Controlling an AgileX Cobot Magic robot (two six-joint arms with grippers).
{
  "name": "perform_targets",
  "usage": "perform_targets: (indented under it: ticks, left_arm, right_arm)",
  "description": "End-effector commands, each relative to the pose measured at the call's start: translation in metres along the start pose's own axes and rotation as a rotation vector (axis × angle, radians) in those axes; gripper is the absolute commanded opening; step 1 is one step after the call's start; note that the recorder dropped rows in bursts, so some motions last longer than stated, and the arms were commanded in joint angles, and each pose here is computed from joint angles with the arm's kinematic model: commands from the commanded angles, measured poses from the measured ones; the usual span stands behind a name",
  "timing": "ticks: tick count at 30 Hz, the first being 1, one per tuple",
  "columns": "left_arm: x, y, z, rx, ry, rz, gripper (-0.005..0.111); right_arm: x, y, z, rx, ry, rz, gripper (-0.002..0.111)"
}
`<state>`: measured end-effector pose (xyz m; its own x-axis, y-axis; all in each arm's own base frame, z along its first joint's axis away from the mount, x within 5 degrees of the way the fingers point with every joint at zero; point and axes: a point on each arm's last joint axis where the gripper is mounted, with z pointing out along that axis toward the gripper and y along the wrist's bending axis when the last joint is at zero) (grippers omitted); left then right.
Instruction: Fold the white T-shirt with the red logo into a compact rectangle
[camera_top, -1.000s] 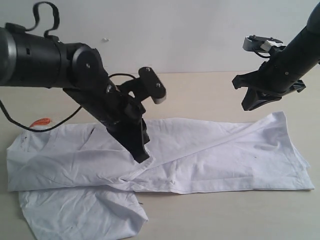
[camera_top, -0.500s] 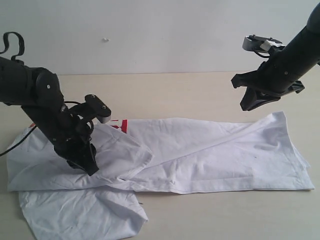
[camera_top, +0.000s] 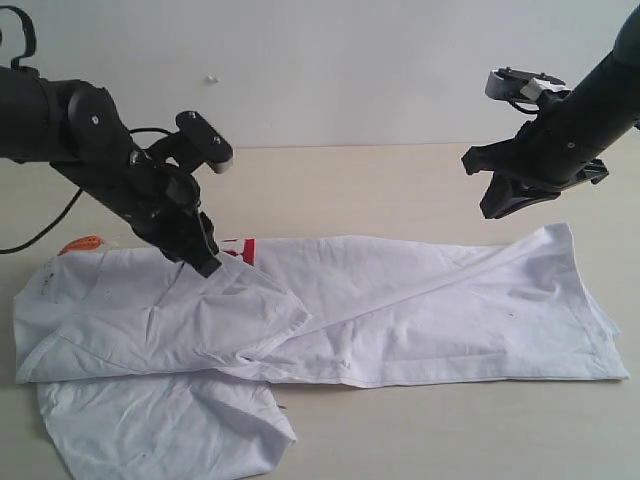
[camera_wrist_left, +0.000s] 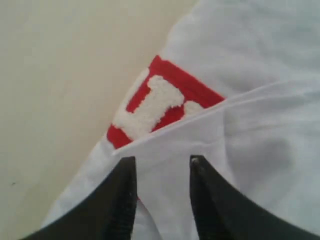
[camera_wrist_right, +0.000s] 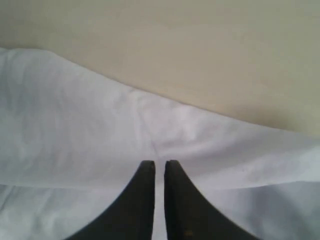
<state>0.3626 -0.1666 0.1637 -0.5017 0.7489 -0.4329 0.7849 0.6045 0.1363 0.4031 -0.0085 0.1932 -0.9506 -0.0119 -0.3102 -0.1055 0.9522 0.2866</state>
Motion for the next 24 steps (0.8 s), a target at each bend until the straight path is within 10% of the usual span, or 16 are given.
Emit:
perform_targets:
  ticks: [1,6,15,24]
  left_arm:
    - [0.004,0.002,0.017,-0.016,0.011,0.022,0.039]
    - [-0.001,0.007,0.019,-0.069,-0.052,0.010,0.061]
    - [0.011,0.005,0.039,-0.024,0.015,-0.014,0.058]
    - [0.005,0.010,0.034,-0.070,-0.040,-0.009,0.013]
  right_arm:
    - [-0.001,0.002,-0.004,0.003,-0.016,-0.018,0.009]
    - [-0.001,0.002,-0.004,0.007,-0.014,-0.021,0.009]
    - [-0.001,0.002,-0.004,0.007,-0.016,-0.021,0.009]
    - [-0.001,0.002,-0.004,0.006,-0.015,-0.021,0.009]
